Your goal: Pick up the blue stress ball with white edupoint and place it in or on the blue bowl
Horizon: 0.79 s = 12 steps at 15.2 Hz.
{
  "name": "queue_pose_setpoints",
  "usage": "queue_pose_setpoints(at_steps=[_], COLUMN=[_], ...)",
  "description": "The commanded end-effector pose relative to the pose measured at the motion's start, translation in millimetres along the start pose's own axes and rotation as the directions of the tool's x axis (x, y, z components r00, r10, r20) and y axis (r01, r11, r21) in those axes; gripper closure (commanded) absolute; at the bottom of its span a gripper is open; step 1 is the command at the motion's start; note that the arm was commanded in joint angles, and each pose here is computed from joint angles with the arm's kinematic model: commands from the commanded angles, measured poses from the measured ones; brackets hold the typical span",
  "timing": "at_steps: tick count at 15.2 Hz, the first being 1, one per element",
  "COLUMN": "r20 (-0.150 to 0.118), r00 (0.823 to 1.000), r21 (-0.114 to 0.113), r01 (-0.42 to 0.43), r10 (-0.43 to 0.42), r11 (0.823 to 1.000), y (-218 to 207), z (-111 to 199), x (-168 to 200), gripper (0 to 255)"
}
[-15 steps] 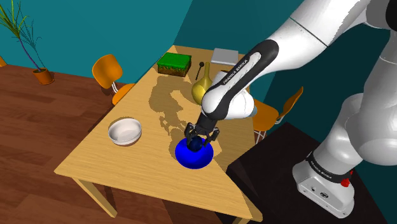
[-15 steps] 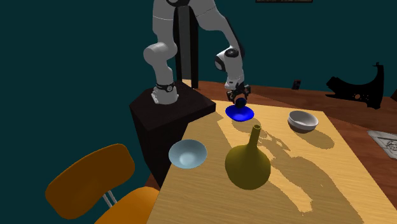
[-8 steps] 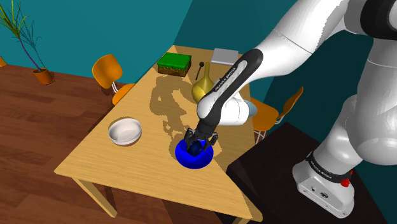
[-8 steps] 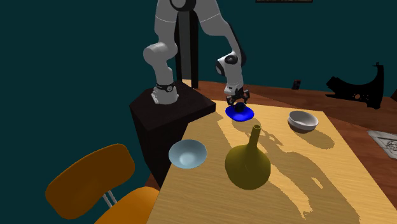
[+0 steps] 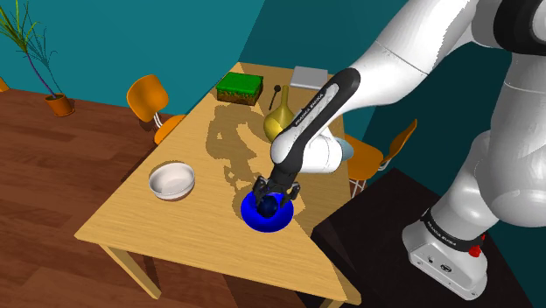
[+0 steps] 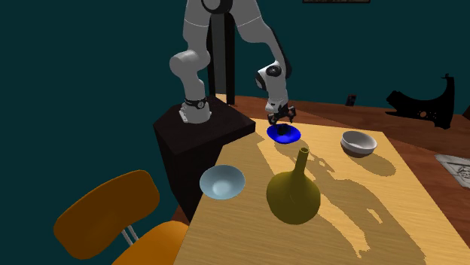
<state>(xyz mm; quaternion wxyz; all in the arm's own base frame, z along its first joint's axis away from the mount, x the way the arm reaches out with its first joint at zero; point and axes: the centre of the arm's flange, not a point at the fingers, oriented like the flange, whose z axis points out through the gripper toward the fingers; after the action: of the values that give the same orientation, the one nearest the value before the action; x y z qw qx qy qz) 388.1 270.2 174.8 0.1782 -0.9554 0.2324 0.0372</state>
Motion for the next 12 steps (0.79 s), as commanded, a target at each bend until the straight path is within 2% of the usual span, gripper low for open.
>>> queue_pose_setpoints(at_steps=[1,5,9,12], r20=[0.000,0.000,0.000,0.000], r00=[1.000,1.000,1.000,1.000], r21=[0.000,0.000,0.000,0.000], r01=[0.000,0.000,0.000,0.000], r10=[0.000,0.000,0.000,0.000], r11=[1.000,1.000,1.000,1.000], y=[0,0,0,0], z=[0,0,-50,-50], x=[0,0,0,0], gripper=[0,0,0,0])
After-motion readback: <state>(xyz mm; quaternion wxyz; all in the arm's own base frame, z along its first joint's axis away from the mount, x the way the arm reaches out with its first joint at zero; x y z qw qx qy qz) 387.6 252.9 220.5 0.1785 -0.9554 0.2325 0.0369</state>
